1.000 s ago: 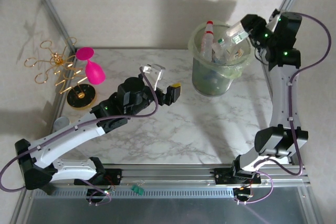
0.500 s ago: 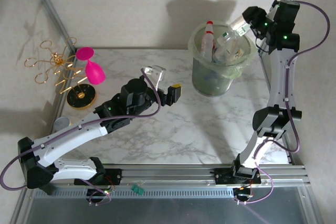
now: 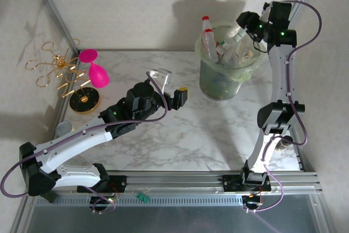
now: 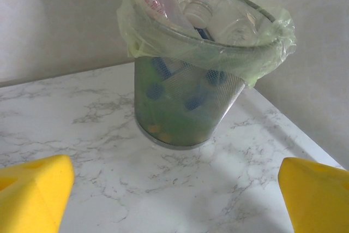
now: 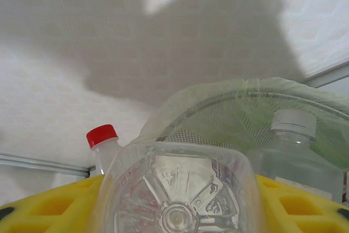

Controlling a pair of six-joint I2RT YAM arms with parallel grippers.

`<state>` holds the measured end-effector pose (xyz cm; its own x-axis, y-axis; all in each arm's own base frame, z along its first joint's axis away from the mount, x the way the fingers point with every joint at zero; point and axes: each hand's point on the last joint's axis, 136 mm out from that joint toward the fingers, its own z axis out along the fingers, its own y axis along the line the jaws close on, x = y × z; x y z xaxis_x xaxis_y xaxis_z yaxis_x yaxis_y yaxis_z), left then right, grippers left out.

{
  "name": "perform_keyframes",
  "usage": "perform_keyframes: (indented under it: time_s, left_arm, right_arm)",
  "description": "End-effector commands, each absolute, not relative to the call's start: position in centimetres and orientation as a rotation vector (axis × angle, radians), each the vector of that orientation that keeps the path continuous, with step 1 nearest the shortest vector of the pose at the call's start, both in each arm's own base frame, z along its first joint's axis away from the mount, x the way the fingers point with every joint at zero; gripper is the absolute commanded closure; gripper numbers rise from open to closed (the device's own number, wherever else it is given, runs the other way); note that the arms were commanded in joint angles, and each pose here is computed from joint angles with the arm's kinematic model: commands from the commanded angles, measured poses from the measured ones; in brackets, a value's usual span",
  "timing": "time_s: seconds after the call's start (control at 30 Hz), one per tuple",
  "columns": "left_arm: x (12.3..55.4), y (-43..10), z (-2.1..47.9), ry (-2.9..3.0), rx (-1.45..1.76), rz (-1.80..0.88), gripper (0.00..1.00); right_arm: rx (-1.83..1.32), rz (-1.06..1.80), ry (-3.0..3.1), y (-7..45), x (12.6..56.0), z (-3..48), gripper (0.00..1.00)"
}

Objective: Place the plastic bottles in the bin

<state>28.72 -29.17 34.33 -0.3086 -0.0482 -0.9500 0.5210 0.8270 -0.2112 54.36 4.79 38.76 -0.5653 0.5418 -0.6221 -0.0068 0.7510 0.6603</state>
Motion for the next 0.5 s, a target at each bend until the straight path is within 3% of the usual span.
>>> perform_keyframes:
  time_s: [0.0, 0.13, 0.27, 0.47]
  left_arm:
    - [28.8, -28.8, 34.9, 1.786, 0.329, -0.595, 0.04]
    - [28.9, -28.9, 34.7, 1.792, 0.331, -0.590, 0.04]
    - [29.0, -29.0, 34.5, 1.798, 0.333, -0.586, 0.04]
    - [29.0, -29.2, 34.3, 1.804, 0.339, -0.586, 0.04]
  right_arm:
    - [0.394, 0.742, 2.164, 5.1, 54.9, 35.2, 0.40]
    - [0.390, 0.706, 2.151, 5.0, 55.0, 35.4, 0.37]
    - [0.377, 0.694, 2.110, 5.0, 55.2, 36.6, 0.25]
    - [0.377, 0.630, 2.070, 4.4, 55.6, 37.4, 0.20]
